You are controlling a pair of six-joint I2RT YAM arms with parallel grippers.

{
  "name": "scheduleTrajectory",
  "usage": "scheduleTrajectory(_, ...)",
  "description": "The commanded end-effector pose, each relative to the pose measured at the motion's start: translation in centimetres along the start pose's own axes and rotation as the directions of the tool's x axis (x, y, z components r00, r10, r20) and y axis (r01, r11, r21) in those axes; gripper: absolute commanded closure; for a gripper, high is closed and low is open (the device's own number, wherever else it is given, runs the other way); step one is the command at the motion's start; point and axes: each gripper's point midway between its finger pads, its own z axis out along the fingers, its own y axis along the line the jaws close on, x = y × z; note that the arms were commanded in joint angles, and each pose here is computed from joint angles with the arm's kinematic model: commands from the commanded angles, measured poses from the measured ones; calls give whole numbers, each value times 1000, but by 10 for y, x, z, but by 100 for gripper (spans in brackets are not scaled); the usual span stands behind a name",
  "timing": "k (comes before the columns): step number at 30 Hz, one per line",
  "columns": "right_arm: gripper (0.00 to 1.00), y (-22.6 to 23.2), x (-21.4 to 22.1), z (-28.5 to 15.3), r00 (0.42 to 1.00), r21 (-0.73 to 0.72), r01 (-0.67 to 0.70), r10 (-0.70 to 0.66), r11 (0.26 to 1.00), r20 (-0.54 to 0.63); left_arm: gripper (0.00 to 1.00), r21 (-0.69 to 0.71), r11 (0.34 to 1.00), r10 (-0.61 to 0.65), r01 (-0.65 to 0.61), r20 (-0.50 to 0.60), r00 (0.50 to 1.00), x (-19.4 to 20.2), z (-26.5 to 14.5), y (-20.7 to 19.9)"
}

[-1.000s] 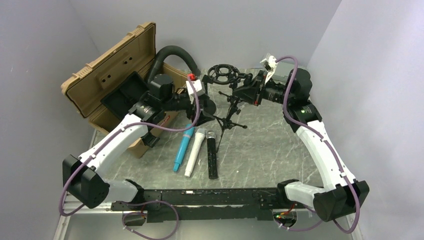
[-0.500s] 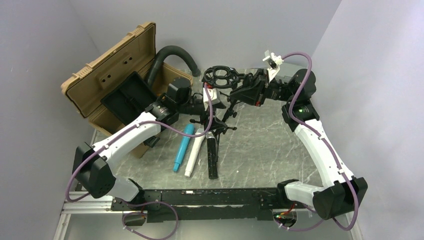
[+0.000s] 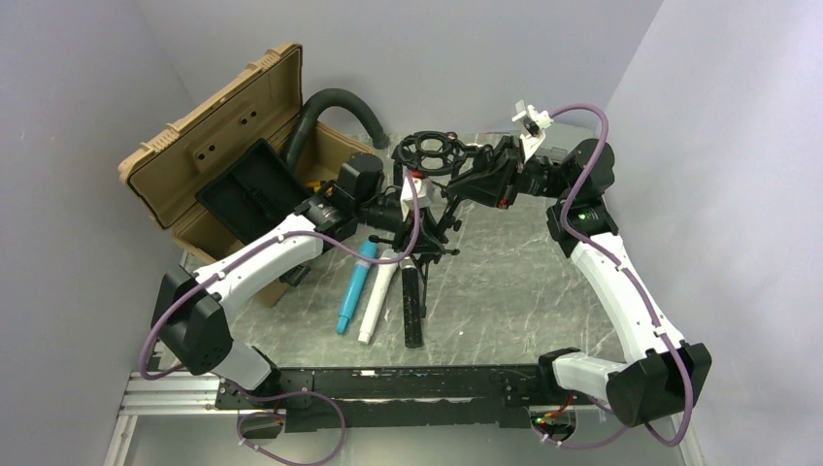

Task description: Remove the microphone from the stand

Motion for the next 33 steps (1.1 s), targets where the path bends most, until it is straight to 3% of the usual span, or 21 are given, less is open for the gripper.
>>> scheduleTrajectory(1,100,19,-22,-4,991,-12,122,-121,992,49,79,74,997,4,-7,36,999,-23,3,-10)
scheduleTrajectory(3,100,18,-20,-5,992,-5,121,-120,993,50,97,83,997,-11,9,35,999,-25,4,-10)
scheduleTrajectory(6,99,14,-17,-6,992,16,120,-120,993,44,100,86,996,-25,22,39,999,-29,3,-11)
scheduleTrajectory(7,92,12,-17,-6,992,30,115,-117,993,41,100,83,996,-26,22,44,999,-32,2,-12)
scheduleTrajectory(8,76,9,-15,-7,994,45,106,-108,993,34,100,80,996,-30,26,49,998,-34,1,-13)
scheduleTrajectory(9,54,6,-12,-8,994,64,102,-104,993,27,100,75,997,-34,30,57,998,-37,0,-14)
scheduleTrajectory(11,25,-1,-6,-10,995,102,95,-97,990,13,100,56,998,-40,35,74,997,-43,-2,-14)
scheduleTrajectory(14,14,-5,8,-13,996,136,88,-88,987,-8,100,32,997,-67,64,104,992,-51,-7,-14)
scheduleTrajectory(26,14,-10,49,-19,1000,104,-29,29,994,7,100,-34,993,-106,112,133,985,-58,-9,-3)
scheduleTrajectory(33,36,-9,53,-19,1000,99,-26,26,995,2,100,-50,992,-108,116,132,985,-56,-10,0)
